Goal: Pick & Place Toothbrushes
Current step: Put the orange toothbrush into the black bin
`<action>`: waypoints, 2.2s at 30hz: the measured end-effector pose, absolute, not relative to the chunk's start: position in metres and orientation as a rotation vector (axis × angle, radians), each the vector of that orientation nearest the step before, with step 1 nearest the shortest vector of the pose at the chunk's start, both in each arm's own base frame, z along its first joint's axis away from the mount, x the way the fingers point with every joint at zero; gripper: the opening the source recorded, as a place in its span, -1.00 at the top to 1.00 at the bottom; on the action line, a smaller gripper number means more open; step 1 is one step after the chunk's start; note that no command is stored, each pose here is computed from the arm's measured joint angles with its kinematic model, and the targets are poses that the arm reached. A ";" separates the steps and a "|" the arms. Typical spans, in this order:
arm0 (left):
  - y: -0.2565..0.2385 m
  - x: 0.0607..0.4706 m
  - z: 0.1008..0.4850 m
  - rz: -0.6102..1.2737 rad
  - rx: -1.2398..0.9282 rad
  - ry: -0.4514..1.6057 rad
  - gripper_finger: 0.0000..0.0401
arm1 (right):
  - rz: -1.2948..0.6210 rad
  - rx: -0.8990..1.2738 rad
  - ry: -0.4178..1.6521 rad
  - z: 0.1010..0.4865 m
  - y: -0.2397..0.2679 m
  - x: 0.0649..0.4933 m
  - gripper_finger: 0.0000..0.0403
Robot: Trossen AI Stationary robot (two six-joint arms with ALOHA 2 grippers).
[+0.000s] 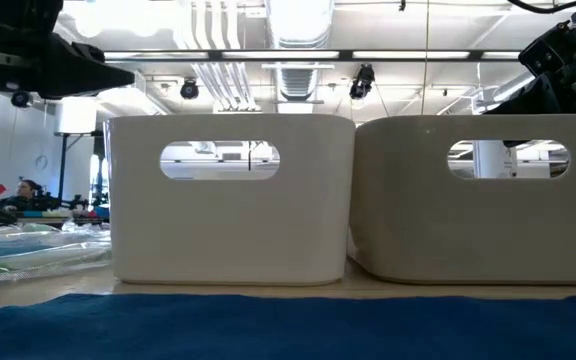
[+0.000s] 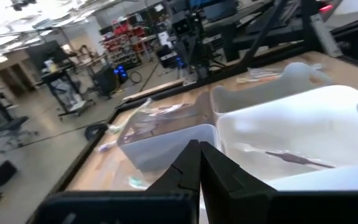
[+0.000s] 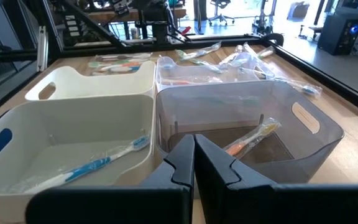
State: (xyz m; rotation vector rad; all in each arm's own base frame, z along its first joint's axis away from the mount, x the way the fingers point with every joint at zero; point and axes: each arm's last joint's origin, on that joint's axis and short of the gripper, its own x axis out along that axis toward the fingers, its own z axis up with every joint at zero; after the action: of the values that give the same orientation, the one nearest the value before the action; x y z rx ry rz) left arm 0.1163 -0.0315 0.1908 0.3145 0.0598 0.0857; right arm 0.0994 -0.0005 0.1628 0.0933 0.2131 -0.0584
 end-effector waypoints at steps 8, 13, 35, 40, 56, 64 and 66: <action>-0.030 0.112 0.177 0.029 0.257 0.175 0.98 | -0.058 0.087 0.213 0.163 -0.001 0.099 0.96; -0.030 0.111 0.171 0.032 0.204 0.230 0.98 | -0.059 0.091 0.213 0.163 -0.001 0.099 0.96; -0.030 0.111 0.170 0.036 0.176 0.235 0.97 | -0.250 0.061 -0.187 0.207 -0.006 0.098 0.96; -0.030 0.111 0.170 0.036 0.176 0.235 0.97 | -0.457 0.047 -0.205 0.229 -0.012 0.094 0.96; -0.030 0.111 0.170 0.036 0.176 0.235 0.97 | -0.705 0.156 0.225 0.271 -0.017 0.148 0.96; -0.030 0.111 0.171 0.036 0.176 0.235 0.97 | -0.595 0.469 0.520 0.284 -0.004 0.179 0.96; -0.030 0.111 0.171 0.036 0.176 0.235 0.97 | -0.602 0.532 0.616 0.284 0.004 0.185 0.96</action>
State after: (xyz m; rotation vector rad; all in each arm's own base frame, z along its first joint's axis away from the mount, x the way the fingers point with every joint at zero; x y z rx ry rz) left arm 0.1110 -0.0298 0.1705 0.1759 0.2346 0.0360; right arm 0.1853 0.0044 0.2844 0.5319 0.6158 -0.6022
